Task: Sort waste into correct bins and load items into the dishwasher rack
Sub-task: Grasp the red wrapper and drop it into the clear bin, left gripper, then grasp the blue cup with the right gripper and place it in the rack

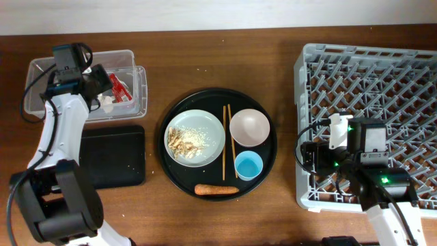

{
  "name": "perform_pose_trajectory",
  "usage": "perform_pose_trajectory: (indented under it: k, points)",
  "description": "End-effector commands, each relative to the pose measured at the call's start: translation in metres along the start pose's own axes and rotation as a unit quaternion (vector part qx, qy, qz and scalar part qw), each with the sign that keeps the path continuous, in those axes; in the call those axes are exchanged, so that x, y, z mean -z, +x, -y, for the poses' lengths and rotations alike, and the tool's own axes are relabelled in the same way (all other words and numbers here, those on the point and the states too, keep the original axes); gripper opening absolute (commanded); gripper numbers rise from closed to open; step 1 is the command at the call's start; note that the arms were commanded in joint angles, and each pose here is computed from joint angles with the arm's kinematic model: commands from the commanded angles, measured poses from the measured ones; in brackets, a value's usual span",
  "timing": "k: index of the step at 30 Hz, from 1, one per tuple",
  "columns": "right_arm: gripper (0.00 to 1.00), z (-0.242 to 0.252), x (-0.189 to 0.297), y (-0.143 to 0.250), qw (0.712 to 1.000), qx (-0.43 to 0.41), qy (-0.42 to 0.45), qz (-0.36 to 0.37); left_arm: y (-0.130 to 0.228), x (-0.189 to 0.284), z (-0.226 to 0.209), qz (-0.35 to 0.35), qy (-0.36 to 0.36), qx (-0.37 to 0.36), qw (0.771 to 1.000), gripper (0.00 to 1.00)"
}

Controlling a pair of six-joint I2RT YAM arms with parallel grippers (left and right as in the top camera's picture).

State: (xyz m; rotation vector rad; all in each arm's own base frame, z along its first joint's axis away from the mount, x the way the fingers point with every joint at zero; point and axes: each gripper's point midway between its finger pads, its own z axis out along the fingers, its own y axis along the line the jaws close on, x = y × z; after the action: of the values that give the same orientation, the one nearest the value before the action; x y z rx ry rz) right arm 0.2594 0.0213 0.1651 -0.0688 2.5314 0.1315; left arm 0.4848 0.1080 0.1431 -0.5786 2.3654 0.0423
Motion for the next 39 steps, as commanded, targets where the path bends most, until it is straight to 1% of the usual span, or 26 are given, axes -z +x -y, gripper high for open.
perform_pose_trajectory:
  k: [1, 3, 4, 7, 10, 12, 15, 16, 17, 18, 19, 22, 23, 24, 25, 26, 27, 28, 29, 30, 31, 32, 34, 37, 38, 39]
  points:
    - [0.98, -0.001, 0.005, -0.007, 1.0, 0.002, 0.001, 0.012, -0.01, 0.066, 0.053, 0.016, 0.085, -0.051, 0.995, 0.54]
    - [0.98, -0.001, 0.005, -0.007, 1.0, 0.002, 0.002, 0.012, 0.062, 0.106, 0.129, -0.096, 0.207, -0.106, 0.968, 0.53]
    - [0.98, -0.001, 0.005, -0.007, 1.0, 0.002, 0.002, 0.012, 0.121, 0.125, 0.166, -0.187, 0.251, -0.145, 0.939, 0.59]
    - [0.98, -0.001, 0.005, -0.007, 1.0, 0.002, 0.002, 0.012, 0.195, 0.14, 0.204, -0.271, 0.26, -0.218, 0.901, 0.6]
    - [0.98, -0.001, 0.005, -0.007, 1.0, 0.002, 0.002, 0.01, 0.293, 0.153, 0.245, -0.349, 0.265, -0.319, 0.84, 0.62]
    - [0.98, -0.001, 0.005, -0.006, 1.0, 0.002, 0.002, 0.009, 0.337, 0.161, 0.247, -0.388, 0.252, -0.36, 0.81, 0.62]
    - [0.98, -0.001, 0.005, -0.005, 1.0, 0.002, 0.001, 0.007, 0.364, 0.169, 0.25, -0.404, 0.247, -0.389, 0.79, 0.59]
    - [0.98, -0.001, 0.005, -0.005, 1.0, 0.002, 0.002, 0.006, 0.365, 0.166, 0.247, -0.403, 0.236, -0.394, 0.792, 0.47]
    - [0.98, -0.001, 0.005, -0.005, 1.0, 0.002, 0.001, 0.006, 0.364, 0.16, 0.24, -0.401, 0.215, -0.401, 0.795, 0.27]
    - [0.98, -0.001, 0.005, -0.005, 1.0, 0.002, 0.001, 0.006, 0.366, 0.156, 0.237, -0.403, 0.206, -0.403, 0.795, 0.21]
    - [0.98, -0.001, 0.005, -0.004, 1.0, 0.002, 0.002, 0.006, 0.366, 0.155, 0.236, -0.404, 0.201, -0.405, 0.795, 0.0]
    - [0.98, 0.0, 0.005, -0.005, 1.0, 0.001, 0.004, 0.007, 0.331, 0.155, 0.241, -0.387, 0.22, -0.399, 0.802, 0.0]
    - [0.98, 0.0, 0.006, -0.008, 1.0, -0.007, 0.004, 0.014, 0.301, 0.162, 0.243, -0.373, 0.233, -0.395, 0.807, 0.0]
    - [0.98, 0.003, 0.007, -0.017, 0.999, -0.027, 0.013, 0.031, 0.25, 0.178, 0.254, -0.338, 0.291, -0.369, 0.815, 0.0]
    - [0.98, 0.012, 0.008, -0.024, 0.997, -0.058, 0.035, 0.045, 0.218, 0.189, 0.266, -0.312, 0.349, -0.342, 0.815, 0.0]
    - [0.98, 0.025, 0.01, -0.037, 0.989, -0.119, 0.048, 0.075, 0.183, 0.205, 0.284, -0.284, 0.453, -0.295, 0.792, 0.0]
    - [0.98, 0.023, 0.011, -0.047, 0.987, -0.132, 0.02, 0.093, 0.163, 0.222, 0.295, -0.277, 0.537, -0.251, 0.756, 0.0]
    - [0.98, -0.011, 0.014, -0.067, 0.984, -0.079, -0.102, 0.121, 0.149, 0.234, 0.298, -0.273, 0.594, -0.221, 0.724, 0.0]
    - [0.98, -0.049, 0.028, -0.077, 0.964, 0.003, -0.222, 0.149, 0.14, 0.247, 0.3, -0.267, 0.639, -0.208, 0.691, 0.0]
    - [0.98, -0.084, 0.049, -0.081, 0.921, 0.072, -0.34, 0.178, 0.14, 0.254, 0.302, -0.268, 0.654, -0.206, 0.677, 0.0]
    - [0.98, -0.1, 0.061, -0.085, 0.891, 0.097, -0.399, 0.192, 0.144, 0.261, 0.306, -0.273, 0.662, -0.207, 0.666, 0.0]
    - [0.98, -0.105, 0.065, -0.087, 0.877, 0.107, -0.424, 0.2, 0.148, 0.266, 0.308, -0.277, 0.668, -0.208, 0.659, 0.0]
    - [0.98, -0.123, 0.09, -0.092, 0.803, 0.166, -0.522, 0.234, 0.162, 0.279, 0.317, -0.288, 0.678, -0.221, 0.639, 0.0]
    - [0.98, -0.127, 0.098, -0.097, 0.761, 0.211, -0.554, 0.262, 0.182, 0.295, 0.327, -0.302, 0.687, -0.237, 0.618, 0.0]
    - [0.98, -0.126, 0.098, -0.1, 0.758, 0.222, -0.55, 0.272, 0.187, 0.306, 0.33, -0.31, 0.699, -0.236, 0.599, 0.0]
    - [0.98, -0.126, 0.097, -0.101, 0.757, 0.226, -0.549, 0.275, 0.191, 0.309, 0.331, -0.312, 0.7, -0.24, 0.595, 0.0]
